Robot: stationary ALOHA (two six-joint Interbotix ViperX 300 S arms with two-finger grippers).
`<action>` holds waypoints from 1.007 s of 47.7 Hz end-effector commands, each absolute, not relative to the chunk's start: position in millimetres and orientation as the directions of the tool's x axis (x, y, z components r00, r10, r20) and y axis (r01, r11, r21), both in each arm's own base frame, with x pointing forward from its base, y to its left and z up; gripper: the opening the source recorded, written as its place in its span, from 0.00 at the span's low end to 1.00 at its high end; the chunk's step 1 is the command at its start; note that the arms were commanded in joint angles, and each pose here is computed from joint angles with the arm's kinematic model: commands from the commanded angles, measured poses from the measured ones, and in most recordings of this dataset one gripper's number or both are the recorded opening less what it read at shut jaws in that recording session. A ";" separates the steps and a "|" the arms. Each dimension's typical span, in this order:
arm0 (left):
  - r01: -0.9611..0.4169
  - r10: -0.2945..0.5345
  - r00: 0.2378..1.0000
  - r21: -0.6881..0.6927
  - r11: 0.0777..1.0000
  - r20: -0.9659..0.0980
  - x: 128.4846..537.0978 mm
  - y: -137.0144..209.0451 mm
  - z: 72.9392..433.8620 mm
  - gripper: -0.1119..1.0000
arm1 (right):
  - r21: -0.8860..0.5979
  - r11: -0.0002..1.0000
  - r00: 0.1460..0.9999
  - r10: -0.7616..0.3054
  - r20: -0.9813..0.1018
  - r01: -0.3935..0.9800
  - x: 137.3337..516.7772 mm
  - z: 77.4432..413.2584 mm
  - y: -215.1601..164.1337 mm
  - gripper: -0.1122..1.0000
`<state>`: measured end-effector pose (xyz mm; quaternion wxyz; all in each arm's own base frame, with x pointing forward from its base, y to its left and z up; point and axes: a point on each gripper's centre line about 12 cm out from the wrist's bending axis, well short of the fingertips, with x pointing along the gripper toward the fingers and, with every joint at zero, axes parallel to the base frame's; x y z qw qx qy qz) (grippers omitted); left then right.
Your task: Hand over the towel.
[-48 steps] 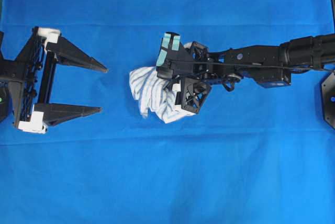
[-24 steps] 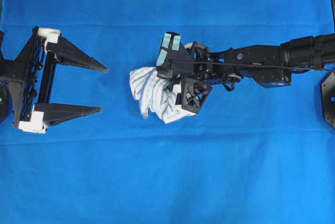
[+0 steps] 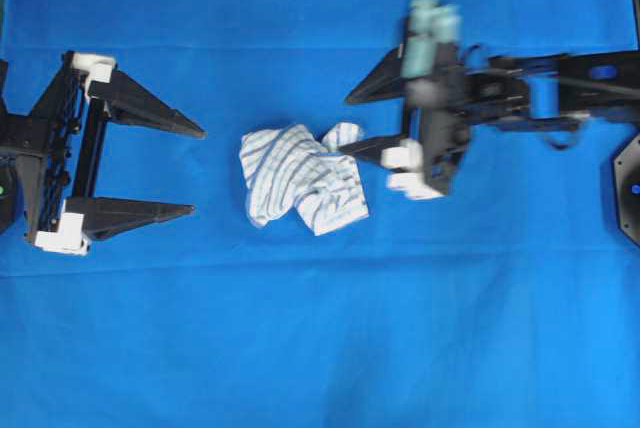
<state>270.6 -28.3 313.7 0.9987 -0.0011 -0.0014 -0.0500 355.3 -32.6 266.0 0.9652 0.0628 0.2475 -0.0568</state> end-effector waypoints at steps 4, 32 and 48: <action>0.099 -0.099 0.995 -0.004 0.995 0.021 270.5 -28.2 319.3 0.92 | 0.098 0.988 0.955 -0.084 -0.283 0.116 322.0 302.0 -28.2 0.74; 0.099 -0.099 0.995 0.000 0.995 0.020 269.6 -28.1 318.2 0.92 | 0.099 0.991 0.991 -0.083 -0.109 0.094 285.4 308.4 -23.5 0.74; 0.102 -0.102 0.994 0.008 0.995 0.029 230.2 -24.2 328.8 0.91 | 0.099 0.991 0.989 -0.081 -0.121 0.093 235.9 321.9 -19.2 0.74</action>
